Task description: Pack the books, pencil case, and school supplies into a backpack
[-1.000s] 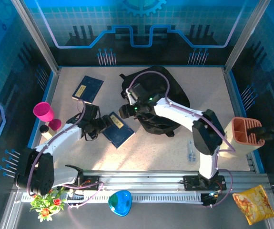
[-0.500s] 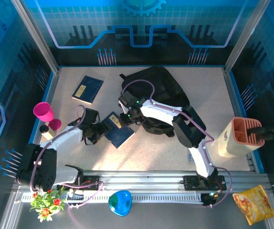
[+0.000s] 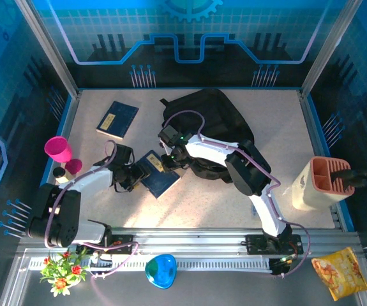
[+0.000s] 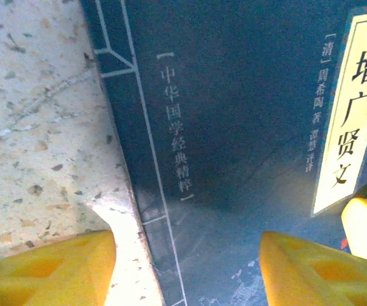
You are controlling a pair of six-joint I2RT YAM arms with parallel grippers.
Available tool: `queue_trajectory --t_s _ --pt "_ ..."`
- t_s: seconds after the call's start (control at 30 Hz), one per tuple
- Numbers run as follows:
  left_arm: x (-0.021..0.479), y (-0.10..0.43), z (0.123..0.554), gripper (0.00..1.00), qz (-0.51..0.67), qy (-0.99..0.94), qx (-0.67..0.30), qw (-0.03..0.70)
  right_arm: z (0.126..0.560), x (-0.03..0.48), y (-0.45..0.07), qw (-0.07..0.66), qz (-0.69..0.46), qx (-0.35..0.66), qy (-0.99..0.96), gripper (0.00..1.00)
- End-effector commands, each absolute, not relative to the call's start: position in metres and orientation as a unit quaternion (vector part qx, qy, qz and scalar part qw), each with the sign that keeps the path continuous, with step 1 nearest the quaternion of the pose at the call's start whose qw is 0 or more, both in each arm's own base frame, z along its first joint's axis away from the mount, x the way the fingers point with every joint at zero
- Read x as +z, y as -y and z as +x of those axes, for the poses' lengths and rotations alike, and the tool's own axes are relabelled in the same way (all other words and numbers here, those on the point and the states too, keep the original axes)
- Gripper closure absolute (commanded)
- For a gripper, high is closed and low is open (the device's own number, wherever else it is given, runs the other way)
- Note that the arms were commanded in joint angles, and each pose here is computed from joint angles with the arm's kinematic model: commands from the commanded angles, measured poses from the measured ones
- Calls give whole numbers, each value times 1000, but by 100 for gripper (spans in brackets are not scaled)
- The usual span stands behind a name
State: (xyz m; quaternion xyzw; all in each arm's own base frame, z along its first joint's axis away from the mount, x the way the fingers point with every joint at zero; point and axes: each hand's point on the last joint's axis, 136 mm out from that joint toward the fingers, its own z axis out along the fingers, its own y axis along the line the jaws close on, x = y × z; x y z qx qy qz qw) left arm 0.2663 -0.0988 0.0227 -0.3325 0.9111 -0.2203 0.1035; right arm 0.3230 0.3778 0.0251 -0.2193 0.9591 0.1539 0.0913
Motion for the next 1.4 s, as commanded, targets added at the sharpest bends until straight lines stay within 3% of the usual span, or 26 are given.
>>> queue_trajectory --t_s 0.0,0.3,0.83,1.2,1.37 --pt "20 115 269 44 -315 -907 -264 94 314 7 -371 56 -204 149 -966 70" --pt "51 128 280 55 -263 -900 -318 138 314 0 -365 37 -175 170 -969 74" --pt "90 150 290 56 -202 -856 -426 213 312 -9 -361 16 -142 189 -972 79" --pt "81 148 289 56 -221 -842 -437 226 313 -21 -346 11 -123 160 -979 85" --pt "54 127 283 52 -290 -856 -375 206 313 -27 -339 11 -116 144 -983 85"
